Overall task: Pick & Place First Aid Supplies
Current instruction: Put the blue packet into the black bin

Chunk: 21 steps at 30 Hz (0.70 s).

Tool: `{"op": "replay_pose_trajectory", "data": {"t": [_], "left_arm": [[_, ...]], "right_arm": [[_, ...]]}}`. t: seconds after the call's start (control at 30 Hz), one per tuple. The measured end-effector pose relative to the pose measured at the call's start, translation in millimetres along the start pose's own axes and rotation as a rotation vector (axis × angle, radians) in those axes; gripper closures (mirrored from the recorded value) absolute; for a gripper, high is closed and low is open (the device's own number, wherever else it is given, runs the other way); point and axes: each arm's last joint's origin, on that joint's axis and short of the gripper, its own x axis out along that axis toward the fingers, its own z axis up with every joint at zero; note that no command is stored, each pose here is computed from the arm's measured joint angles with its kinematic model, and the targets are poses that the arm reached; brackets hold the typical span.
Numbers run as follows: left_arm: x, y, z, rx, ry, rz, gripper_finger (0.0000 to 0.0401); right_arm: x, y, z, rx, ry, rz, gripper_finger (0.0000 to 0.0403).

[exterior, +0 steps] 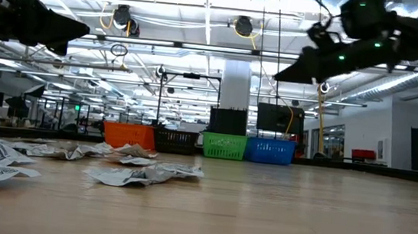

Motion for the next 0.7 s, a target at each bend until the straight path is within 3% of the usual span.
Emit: {"op": "replay_pose_trajectory", "data": {"t": [0.33,0.7], "left_arm": [[0,0,0,0.000,-0.001,0.000,0.0364],[0,0,0,0.000,0.000,0.000,0.0364]], "right_arm": [[-52,1,-30,0.025,-0.086,-0.010,0.0264],[-82,2,-55,0.162,-0.188,-0.014,0.0264]]}}
